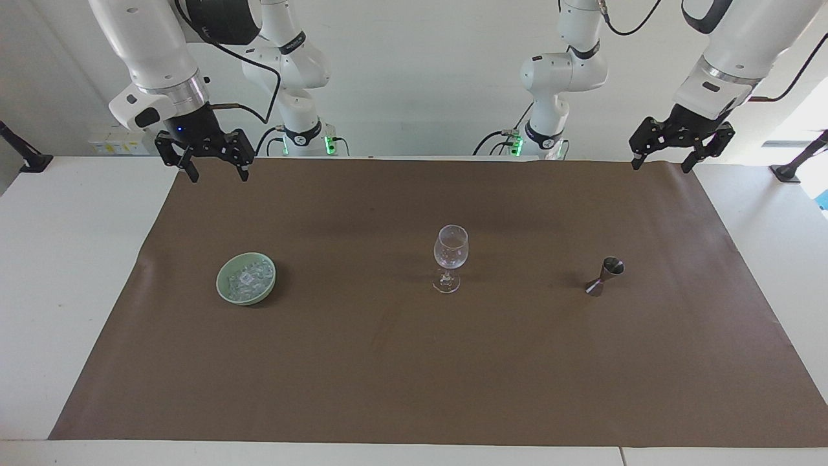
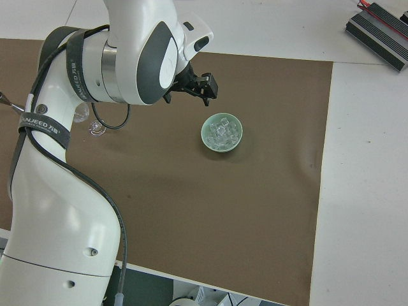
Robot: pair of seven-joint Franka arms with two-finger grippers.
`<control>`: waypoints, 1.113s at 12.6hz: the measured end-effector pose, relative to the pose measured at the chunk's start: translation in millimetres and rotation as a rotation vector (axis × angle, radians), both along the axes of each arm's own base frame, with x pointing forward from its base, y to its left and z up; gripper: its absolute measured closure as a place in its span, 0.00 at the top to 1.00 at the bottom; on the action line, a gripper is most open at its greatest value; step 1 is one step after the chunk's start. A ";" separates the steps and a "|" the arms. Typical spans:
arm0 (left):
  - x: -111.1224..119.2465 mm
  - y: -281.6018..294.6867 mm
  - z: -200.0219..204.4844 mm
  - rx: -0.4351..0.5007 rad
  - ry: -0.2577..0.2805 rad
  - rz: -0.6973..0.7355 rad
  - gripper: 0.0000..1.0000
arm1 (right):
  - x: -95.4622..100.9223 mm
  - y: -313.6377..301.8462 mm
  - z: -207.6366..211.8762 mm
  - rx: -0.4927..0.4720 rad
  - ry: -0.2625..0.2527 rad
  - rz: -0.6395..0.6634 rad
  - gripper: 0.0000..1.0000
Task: Pour wine and add ice with both arms
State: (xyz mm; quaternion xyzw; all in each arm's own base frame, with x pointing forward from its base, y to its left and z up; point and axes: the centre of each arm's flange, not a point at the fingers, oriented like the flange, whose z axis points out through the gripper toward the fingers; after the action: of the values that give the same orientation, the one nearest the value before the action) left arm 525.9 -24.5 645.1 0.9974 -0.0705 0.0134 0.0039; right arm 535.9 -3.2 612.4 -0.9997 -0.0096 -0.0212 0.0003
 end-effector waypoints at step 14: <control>2.6 2.5 -7.8 -0.005 -0.012 0.132 1.00 | 0.0 0.0 0.0 0.000 0.000 0.000 1.00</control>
State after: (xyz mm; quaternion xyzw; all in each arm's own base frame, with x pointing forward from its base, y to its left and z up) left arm 528.4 -22.0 637.2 0.9998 -0.0044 0.0199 0.0053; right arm 535.9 -3.2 612.4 -0.9997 -0.0096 -0.0213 0.0003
